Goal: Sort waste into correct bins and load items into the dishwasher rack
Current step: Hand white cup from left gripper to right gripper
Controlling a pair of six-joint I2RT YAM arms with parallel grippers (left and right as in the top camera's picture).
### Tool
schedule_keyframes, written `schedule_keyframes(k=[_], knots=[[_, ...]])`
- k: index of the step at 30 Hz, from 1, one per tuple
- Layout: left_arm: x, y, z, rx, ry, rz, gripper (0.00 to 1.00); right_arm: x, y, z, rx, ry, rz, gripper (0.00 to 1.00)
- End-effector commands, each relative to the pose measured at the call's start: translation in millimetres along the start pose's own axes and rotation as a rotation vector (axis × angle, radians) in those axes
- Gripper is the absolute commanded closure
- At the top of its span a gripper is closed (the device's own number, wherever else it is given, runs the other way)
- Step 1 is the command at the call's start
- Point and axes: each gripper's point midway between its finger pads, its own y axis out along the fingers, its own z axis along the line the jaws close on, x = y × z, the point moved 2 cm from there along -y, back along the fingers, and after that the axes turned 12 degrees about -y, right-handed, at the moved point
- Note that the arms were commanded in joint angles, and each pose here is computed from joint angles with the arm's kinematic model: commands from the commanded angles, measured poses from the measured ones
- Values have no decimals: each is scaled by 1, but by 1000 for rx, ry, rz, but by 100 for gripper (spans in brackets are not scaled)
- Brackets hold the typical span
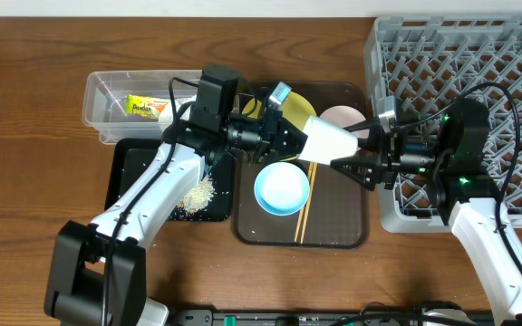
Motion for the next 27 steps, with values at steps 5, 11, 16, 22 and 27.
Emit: schedule_keyframes(k=[5, 11, 16, 22, 27], knots=[[2, 2, 1, 1, -24, 2, 94, 8, -1, 4, 37, -37, -16, 30], [-2, 7, 0, 5, -20, 19, 94, 11, -1, 4, 35, -65, -20, 20], [-3, 8, 0, 5, -20, 21, 94, 11, 0, 6, 48, -67, -22, 21], [-3, 8, 0, 5, -20, 22, 94, 11, 6, 10, 70, -69, -18, 25], [-3, 8, 0, 5, -31, 22, 94, 11, 6, 10, 70, -69, -18, 33]])
